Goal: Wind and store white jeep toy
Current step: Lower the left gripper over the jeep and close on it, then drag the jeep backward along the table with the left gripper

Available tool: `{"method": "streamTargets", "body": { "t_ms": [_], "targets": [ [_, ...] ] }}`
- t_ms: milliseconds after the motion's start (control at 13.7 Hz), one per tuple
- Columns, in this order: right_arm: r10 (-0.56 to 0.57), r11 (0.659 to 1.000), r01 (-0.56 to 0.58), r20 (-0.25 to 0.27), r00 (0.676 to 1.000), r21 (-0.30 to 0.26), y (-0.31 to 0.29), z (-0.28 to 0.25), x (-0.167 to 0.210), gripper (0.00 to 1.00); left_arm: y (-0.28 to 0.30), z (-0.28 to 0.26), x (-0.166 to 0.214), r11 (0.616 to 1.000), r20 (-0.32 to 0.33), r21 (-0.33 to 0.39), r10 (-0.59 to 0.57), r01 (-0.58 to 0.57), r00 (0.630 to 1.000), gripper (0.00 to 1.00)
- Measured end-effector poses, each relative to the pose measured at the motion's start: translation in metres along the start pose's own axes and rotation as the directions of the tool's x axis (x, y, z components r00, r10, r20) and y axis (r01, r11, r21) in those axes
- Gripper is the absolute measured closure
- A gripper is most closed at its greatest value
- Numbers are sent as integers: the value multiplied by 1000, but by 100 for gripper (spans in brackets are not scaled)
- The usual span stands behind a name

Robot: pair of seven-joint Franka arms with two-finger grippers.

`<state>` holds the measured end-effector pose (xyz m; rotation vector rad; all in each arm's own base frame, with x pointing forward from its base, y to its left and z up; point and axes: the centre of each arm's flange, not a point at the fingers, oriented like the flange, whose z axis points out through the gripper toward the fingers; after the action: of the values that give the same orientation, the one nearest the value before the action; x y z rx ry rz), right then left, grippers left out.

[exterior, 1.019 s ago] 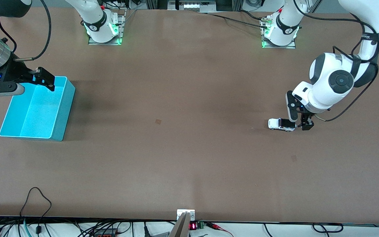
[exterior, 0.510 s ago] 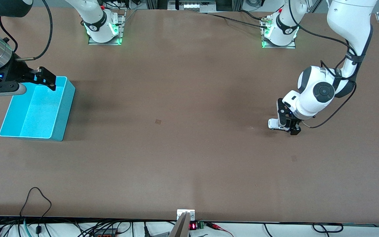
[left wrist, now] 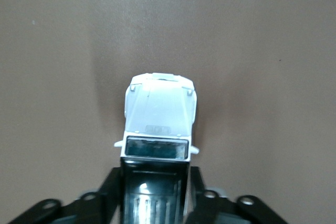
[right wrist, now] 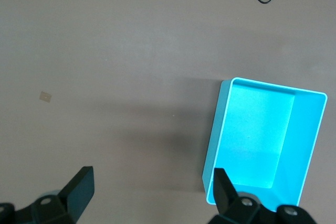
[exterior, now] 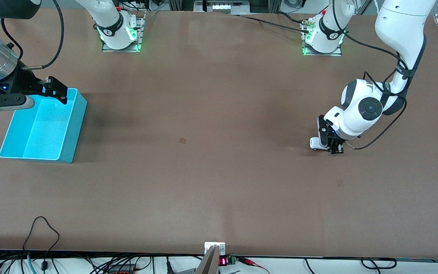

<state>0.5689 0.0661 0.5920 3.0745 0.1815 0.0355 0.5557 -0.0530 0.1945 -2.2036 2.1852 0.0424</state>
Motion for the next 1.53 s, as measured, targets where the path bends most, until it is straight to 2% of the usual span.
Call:
{"method": "streamTargets", "body": {
  "t_ms": [728,1529],
  "targets": [
    [-1,1000,1,1,1000,0,0,0,0,0,0,1,-15,999,10,-34,-29,30,1000,49],
    [-1,1000,1,1,1000,0,-1,0,0,0,0,7,-142,998,2,-57,8,-8,1000,49]
  ]
}}
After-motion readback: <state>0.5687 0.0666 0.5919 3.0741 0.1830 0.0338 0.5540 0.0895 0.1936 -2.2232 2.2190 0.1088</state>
